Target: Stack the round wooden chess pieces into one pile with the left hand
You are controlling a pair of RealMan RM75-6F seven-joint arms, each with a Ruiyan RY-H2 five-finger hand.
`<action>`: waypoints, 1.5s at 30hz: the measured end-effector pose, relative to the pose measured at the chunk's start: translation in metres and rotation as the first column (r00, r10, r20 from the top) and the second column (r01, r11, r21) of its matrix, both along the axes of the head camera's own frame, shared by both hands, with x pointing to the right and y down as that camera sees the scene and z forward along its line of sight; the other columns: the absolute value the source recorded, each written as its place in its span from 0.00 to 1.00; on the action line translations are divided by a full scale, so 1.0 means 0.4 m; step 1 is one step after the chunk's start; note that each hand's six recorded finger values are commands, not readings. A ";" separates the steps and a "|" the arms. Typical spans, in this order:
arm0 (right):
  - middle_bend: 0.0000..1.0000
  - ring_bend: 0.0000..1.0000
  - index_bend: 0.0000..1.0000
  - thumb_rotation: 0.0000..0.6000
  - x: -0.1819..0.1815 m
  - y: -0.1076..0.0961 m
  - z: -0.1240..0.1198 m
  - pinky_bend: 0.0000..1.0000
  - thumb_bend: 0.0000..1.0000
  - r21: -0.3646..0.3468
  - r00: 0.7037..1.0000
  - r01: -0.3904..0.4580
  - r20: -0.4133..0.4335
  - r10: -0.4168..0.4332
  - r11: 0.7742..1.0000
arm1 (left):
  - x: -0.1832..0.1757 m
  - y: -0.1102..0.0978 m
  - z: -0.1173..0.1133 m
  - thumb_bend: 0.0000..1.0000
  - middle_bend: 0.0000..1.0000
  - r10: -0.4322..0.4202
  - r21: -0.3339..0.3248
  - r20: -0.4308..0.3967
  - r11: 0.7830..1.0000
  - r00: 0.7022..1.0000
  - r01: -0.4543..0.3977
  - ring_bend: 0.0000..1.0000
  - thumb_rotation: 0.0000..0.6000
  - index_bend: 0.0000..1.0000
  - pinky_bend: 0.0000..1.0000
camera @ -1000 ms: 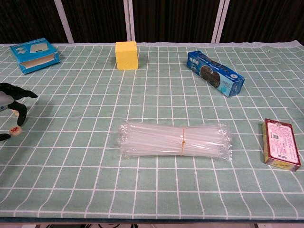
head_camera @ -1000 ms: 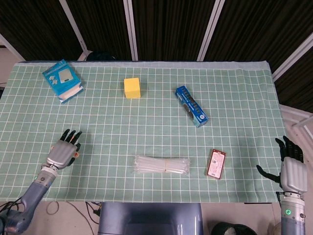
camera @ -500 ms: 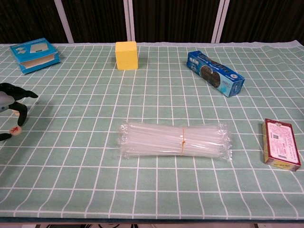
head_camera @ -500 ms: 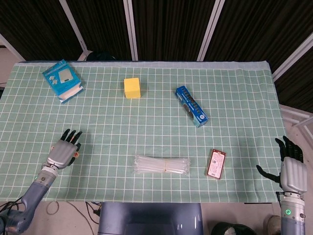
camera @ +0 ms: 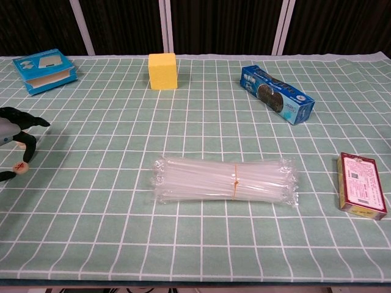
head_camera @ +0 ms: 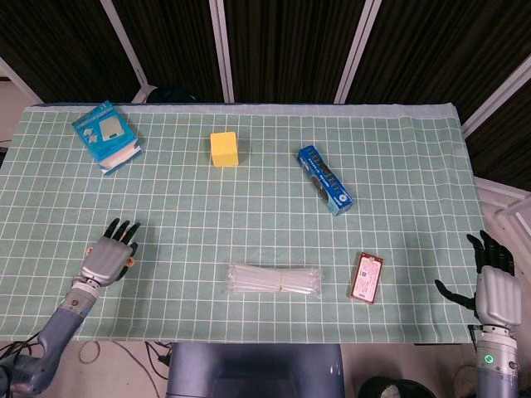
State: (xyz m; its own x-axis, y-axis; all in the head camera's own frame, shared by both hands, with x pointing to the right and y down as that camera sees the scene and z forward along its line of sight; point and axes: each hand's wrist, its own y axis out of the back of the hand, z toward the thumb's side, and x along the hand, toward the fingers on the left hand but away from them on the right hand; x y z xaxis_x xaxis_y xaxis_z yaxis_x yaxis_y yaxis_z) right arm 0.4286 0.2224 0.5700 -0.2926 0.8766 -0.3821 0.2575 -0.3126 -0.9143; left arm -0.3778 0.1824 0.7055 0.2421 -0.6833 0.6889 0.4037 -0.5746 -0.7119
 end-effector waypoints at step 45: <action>0.05 0.00 0.12 1.00 -0.004 0.001 0.002 0.00 0.27 -0.002 1.000 0.007 -0.006 -0.007 1.000 | -0.080 -0.153 -0.037 0.30 0.05 -0.161 0.100 0.009 0.982 0.987 0.159 0.00 1.00 0.50 0.00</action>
State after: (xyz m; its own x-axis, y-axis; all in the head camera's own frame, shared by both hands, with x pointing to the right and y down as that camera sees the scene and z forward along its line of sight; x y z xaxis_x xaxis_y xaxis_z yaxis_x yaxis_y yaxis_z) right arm 0.4268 0.2226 0.5707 -0.2892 0.8778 -0.3818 0.2495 -0.3159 -0.9154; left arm -0.4098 0.1212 0.6909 0.1130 -0.7769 0.6194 0.3245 -0.5604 -0.7620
